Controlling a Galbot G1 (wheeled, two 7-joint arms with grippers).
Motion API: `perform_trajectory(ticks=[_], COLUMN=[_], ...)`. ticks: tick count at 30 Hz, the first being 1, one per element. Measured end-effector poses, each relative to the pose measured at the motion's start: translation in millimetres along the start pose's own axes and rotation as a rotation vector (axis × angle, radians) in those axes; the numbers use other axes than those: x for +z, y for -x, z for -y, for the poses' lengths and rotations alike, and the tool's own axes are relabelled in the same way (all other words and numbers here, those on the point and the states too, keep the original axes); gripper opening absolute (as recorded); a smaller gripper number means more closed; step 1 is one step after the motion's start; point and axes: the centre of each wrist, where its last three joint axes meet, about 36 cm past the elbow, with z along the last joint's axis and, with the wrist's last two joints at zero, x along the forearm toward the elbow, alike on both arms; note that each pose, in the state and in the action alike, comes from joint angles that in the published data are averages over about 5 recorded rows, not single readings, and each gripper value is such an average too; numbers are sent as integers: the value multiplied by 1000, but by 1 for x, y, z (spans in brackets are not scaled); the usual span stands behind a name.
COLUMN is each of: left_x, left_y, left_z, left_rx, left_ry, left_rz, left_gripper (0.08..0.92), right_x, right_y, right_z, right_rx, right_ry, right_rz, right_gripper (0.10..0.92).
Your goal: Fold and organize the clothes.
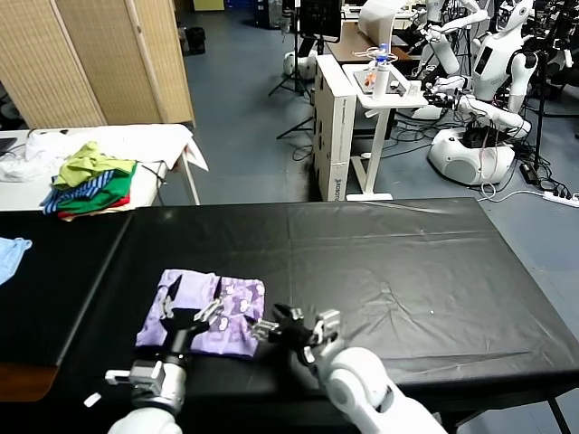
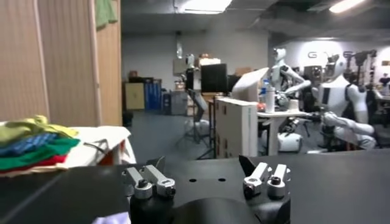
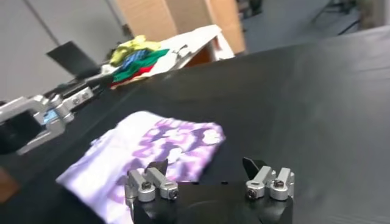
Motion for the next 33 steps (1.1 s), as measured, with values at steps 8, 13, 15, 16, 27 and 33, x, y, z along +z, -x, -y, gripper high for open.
perform_trajectory(ticks=[8,13,15,16,27,33], left_x=[-1,0,1,1,10,12], left_y=[-6,-7,-7,-8,-11,-16], left_z=[-12,-16,-18,-19,-21,-22], left_rx=[-39,-62,-72,-75,-103,-114], left_ry=[16,20,18,16,-9,-63], left_rz=[3,5,5,3,-23,-57], left_gripper=[907,907,907,907,907,907], right_x=[8,5,3,1,-24,-26], right_y=[8,-2,-9,-13,-65,-81], right_z=[0,6,12,16,86,94], right_rx=[7,24,39,46,174,198], right_ry=[5,0,-4,-7,-110,-216], right_rz=[-23,-18,-18,-20,-41,-16], right_gripper=[389,153,145,144,142,257])
